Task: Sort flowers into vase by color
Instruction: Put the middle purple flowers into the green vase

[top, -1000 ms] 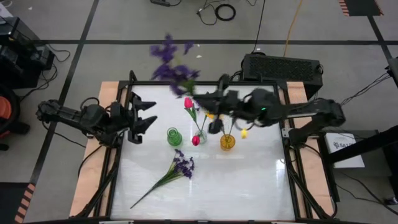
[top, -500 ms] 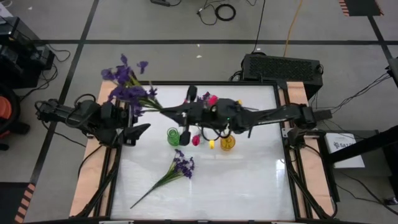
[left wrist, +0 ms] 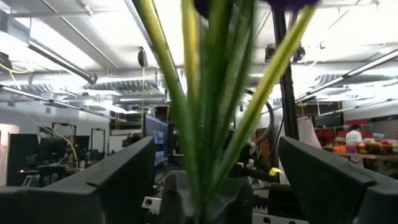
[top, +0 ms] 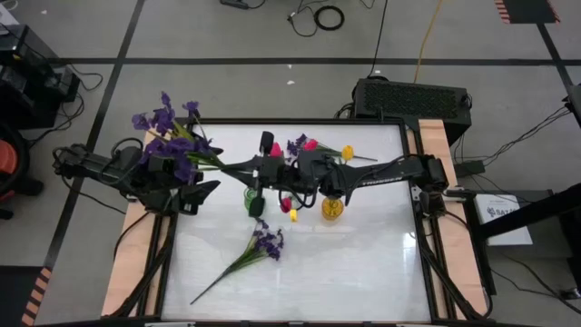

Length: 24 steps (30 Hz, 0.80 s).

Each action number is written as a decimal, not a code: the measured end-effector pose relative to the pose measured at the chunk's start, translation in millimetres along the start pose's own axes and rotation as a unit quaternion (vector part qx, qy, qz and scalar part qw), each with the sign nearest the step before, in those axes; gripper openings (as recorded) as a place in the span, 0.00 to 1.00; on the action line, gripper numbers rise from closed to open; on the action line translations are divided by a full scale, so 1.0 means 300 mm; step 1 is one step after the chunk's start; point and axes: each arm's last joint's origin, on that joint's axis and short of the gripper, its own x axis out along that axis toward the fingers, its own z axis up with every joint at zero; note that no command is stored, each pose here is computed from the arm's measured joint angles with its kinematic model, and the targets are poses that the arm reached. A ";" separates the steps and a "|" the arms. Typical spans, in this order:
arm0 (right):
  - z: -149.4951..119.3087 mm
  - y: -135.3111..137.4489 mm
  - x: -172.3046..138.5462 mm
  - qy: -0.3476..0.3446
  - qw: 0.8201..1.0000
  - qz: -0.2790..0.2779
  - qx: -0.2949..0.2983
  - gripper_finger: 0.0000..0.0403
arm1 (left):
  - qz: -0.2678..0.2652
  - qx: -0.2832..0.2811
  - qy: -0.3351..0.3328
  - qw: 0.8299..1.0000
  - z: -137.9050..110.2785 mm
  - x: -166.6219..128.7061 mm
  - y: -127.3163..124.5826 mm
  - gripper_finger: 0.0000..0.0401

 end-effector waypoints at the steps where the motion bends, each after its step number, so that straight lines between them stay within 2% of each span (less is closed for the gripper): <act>1: -0.001 -0.002 0.000 0.001 1.000 -0.001 0.002 0.01 | 0.002 0.003 0.002 1.000 -0.002 0.001 0.000 0.85; 6: -0.002 -0.002 0.001 0.003 1.000 -0.002 0.001 0.01 | 0.008 0.013 0.002 1.000 -0.004 0.003 0.000 0.78; 10: -0.005 -0.003 0.001 0.007 1.000 0.000 0.001 0.01 | 0.019 0.013 0.004 1.000 -0.004 0.003 0.003 0.67; 14: -0.011 -0.004 0.001 0.018 1.000 -0.002 -0.001 0.01 | 0.022 0.014 0.006 1.000 -0.005 0.002 0.003 0.50; 21: -0.014 -0.003 0.001 0.021 1.000 0.000 -0.002 0.01 | 0.015 0.023 0.006 1.000 0.004 -0.007 0.005 0.09; 24: -0.016 -0.001 0.000 0.025 1.000 0.002 -0.003 0.02 | 0.007 0.024 0.011 1.000 0.006 -0.014 0.006 0.05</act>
